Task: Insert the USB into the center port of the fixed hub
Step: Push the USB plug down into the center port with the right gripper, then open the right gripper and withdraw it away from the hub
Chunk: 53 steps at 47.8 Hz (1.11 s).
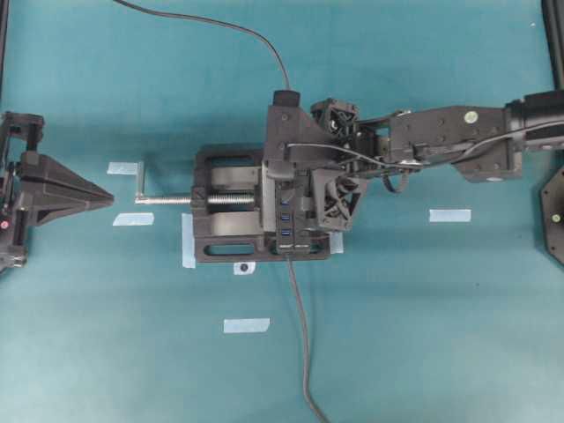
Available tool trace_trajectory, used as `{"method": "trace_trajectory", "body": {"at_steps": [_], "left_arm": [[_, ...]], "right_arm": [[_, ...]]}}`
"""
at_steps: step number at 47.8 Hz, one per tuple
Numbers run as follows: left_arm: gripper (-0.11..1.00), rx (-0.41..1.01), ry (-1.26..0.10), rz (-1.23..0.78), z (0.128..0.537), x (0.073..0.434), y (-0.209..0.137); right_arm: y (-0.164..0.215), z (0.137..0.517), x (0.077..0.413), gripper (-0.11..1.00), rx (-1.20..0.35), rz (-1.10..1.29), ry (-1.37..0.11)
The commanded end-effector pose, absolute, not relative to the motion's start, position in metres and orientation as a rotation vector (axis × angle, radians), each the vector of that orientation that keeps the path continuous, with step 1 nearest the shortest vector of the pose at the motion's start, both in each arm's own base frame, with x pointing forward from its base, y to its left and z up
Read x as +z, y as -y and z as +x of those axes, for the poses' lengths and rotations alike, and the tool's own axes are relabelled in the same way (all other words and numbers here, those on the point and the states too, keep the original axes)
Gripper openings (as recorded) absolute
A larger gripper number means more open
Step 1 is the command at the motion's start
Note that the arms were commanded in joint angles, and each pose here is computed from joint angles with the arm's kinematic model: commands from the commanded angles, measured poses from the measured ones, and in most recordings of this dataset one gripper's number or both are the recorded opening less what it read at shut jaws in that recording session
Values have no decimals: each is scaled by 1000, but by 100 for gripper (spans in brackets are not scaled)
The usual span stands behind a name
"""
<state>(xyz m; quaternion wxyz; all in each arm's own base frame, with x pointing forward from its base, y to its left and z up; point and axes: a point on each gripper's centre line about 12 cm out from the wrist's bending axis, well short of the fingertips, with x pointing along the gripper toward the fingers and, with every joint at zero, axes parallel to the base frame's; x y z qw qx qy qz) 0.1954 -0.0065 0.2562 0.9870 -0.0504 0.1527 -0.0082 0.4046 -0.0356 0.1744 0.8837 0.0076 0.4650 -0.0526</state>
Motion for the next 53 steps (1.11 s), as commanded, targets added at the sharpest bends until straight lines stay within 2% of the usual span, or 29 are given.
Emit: {"method": "trace_trajectory", "body": {"at_steps": [1,53], "left_arm": [[0,-17,-288,-102,198,262,7],[0,-18,-290,-100,197,261,7]], "right_arm": [[33,402,196,76,-104,10,-910],[28,348,229,76,-97,13,-760]]}}
